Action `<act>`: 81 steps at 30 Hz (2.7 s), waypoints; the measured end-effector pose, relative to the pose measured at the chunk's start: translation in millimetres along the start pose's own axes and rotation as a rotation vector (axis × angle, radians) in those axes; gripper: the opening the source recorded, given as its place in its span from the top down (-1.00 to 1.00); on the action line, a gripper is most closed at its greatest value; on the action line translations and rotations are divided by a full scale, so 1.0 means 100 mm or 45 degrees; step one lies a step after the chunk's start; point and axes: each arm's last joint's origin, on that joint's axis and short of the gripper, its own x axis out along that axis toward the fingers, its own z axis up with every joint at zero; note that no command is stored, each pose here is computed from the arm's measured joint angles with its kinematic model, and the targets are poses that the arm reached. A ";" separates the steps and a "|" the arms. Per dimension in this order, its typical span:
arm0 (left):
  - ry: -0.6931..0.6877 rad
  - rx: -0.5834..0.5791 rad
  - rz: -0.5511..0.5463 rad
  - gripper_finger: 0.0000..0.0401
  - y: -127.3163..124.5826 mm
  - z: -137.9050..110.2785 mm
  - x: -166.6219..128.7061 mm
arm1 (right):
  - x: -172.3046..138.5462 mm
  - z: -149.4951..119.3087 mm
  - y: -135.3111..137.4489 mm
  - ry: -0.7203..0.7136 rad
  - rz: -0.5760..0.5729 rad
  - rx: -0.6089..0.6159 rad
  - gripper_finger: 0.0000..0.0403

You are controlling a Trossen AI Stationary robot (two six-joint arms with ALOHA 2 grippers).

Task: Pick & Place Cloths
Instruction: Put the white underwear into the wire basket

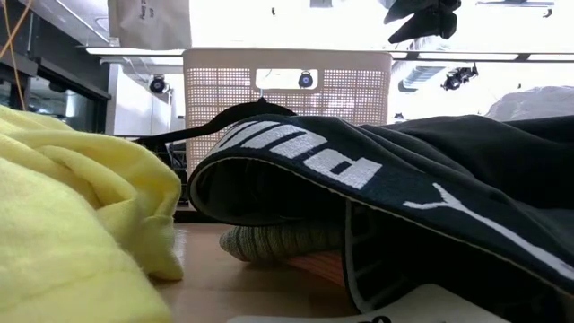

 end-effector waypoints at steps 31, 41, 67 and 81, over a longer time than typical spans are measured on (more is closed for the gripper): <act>0.425 0.345 0.190 1.00 -0.24 -0.27 0.31 | 0.00 0.00 0.00 0.000 -0.002 -0.001 -0.35; 0.647 0.539 0.260 1.00 -0.46 -0.41 0.68 | 0.00 0.00 0.00 0.000 -0.001 -0.001 -0.35; 1.249 0.175 -0.064 1.00 0.32 -1.04 1.64 | 0.00 0.00 0.00 0.002 -0.001 0.002 -0.35; 1.493 0.229 -0.132 1.00 0.23 -1.75 2.01 | -0.01 -0.04 0.02 0.036 0.005 0.008 -0.35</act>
